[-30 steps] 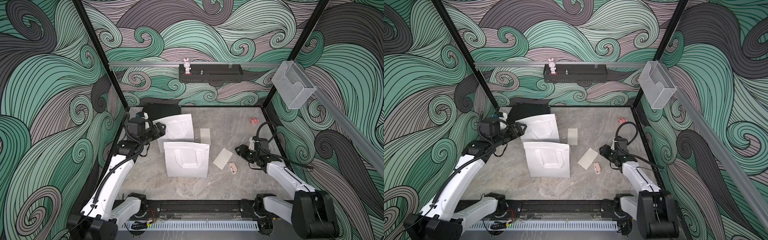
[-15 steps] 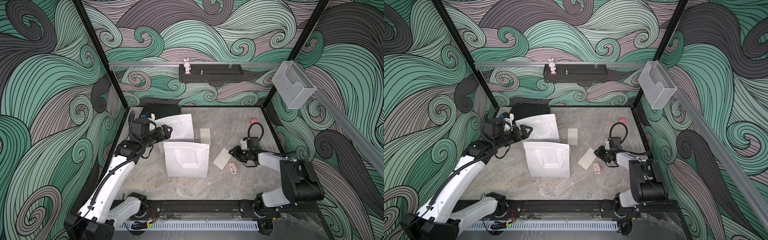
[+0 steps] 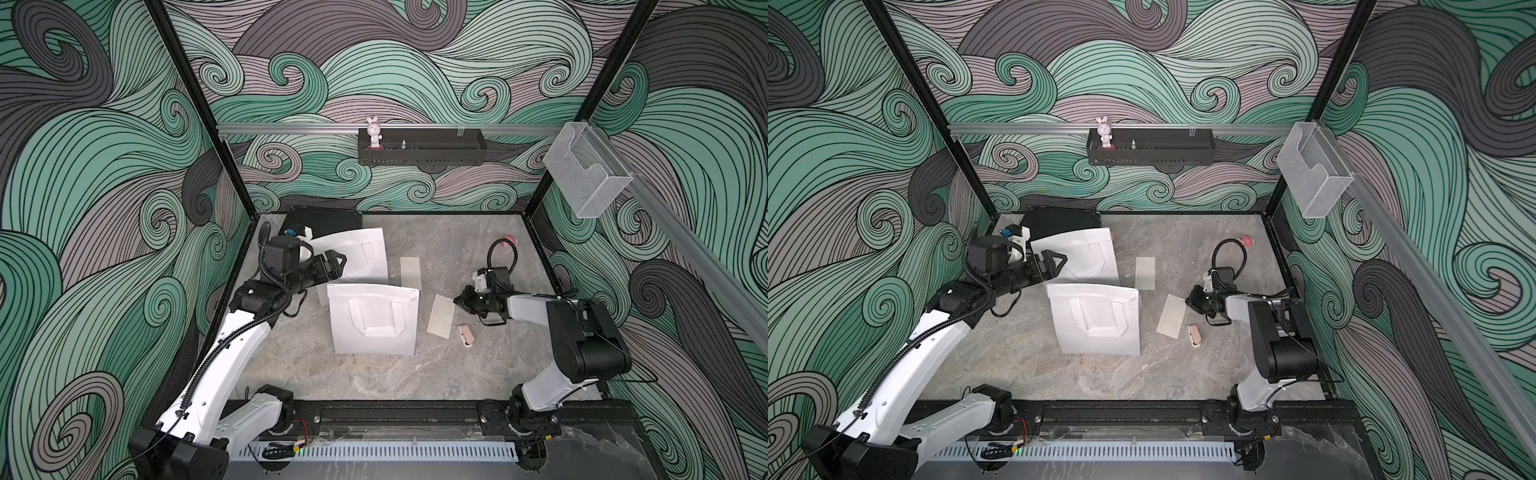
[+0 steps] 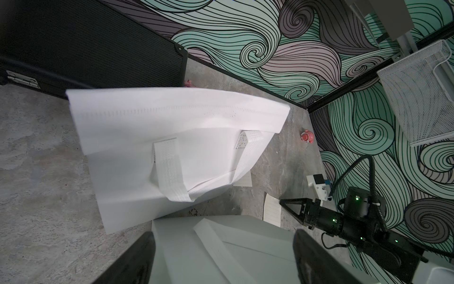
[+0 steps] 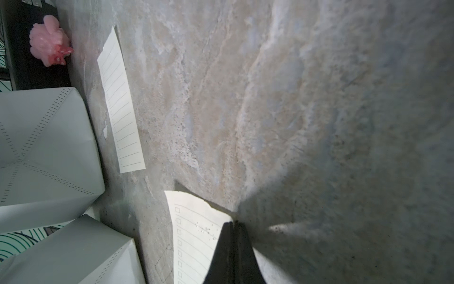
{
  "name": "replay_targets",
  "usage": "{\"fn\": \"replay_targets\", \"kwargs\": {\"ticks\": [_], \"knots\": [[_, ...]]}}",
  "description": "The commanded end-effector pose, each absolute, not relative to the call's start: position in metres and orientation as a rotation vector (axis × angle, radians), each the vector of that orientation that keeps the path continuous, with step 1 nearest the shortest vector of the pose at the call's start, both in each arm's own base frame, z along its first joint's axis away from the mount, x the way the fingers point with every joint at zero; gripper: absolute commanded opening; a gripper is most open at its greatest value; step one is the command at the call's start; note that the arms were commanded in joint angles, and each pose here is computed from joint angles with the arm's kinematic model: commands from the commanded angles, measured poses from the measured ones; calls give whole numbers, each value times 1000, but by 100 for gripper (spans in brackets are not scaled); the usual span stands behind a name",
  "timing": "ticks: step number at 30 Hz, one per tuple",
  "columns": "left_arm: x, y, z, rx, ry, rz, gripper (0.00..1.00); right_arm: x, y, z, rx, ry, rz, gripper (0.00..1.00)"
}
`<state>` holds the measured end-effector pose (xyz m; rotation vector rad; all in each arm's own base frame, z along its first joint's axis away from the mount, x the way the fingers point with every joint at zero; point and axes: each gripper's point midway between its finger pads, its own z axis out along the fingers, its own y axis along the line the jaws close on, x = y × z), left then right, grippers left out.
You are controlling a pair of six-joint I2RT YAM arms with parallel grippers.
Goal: Staple the receipts to the bags
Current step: Pick up the receipt from the center of the board.
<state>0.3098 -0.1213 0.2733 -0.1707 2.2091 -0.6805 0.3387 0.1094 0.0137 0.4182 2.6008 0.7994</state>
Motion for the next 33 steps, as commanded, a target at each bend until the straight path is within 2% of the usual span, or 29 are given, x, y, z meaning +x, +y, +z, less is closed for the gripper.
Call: {"fn": "replay_targets", "kwargs": {"ticks": [1, 19, 25, 33], "knots": [[305, -121, 281, -140, 2199, -669, 87, 339, 111, 19, 381, 2600, 792, 0], [310, -123, 285, -129, 2198, -667, 88, 334, 121, 169, 180, 2241, 887, 0], [306, -107, 271, -152, 2256, -542, 92, 321, 139, 239, 63, 2099, 989, 0], [290, -54, 239, -387, 2343, -248, 93, 284, 179, 321, -188, 1981, 1149, 0]]}}
